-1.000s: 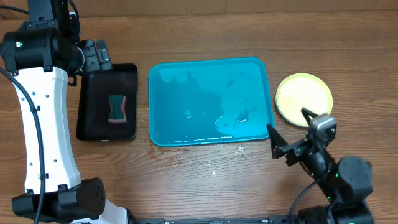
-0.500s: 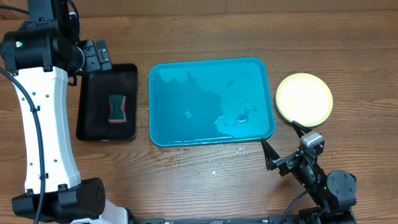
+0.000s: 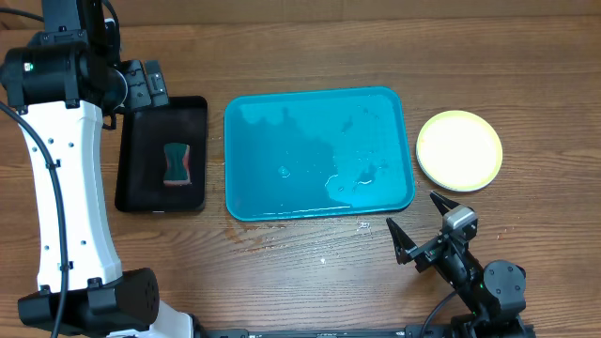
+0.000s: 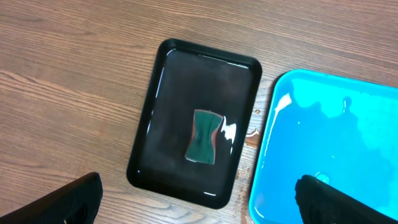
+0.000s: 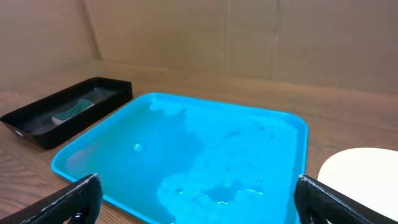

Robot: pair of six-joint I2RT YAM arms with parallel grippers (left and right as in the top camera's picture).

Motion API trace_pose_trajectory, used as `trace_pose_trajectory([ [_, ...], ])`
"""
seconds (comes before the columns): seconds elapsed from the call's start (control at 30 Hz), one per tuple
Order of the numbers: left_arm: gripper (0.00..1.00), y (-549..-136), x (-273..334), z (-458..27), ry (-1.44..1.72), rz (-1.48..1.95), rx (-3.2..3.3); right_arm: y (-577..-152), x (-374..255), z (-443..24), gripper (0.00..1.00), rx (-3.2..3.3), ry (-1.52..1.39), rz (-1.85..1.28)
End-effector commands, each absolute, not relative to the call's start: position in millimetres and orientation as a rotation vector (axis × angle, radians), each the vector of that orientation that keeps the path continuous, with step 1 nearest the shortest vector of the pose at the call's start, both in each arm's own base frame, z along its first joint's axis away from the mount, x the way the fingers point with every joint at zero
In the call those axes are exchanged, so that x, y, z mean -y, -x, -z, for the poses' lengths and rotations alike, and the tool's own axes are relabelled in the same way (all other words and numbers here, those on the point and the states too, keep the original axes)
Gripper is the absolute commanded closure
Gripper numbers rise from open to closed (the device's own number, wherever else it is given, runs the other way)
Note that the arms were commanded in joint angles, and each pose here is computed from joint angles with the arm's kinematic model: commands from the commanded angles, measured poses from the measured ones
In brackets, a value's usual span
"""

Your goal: Clean dirty plates on tray and stack at the side

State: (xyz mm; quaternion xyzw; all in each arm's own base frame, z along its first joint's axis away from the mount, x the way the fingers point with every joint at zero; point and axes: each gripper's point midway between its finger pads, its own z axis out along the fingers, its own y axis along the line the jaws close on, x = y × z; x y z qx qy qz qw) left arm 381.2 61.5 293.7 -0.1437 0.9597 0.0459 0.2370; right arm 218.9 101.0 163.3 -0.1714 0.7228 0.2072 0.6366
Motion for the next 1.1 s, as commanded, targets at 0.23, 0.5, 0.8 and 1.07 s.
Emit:
trace_pose_trajectory([
  [0.23,0.00,-383,-60,-296,0.407,-0.117,-2.621,-221,-95,-178,0.00,-1.576,0.369,-0.433],
  [0.5,0.00,-383,-60,-296,0.407,-0.117,-2.621,-226,-91,-187,0.00,-1.498,0.345,-0.400],
  [0.8,0.00,-383,-60,-296,0.407,-0.117,-2.621,-226,-91,-176,0.00,-1.544,0.343,-0.403],
  [1.07,0.00,-383,-60,-296,0.407,-0.117,-2.621,-226,-91,-176,0.00,-1.544,0.343,-0.403],
])
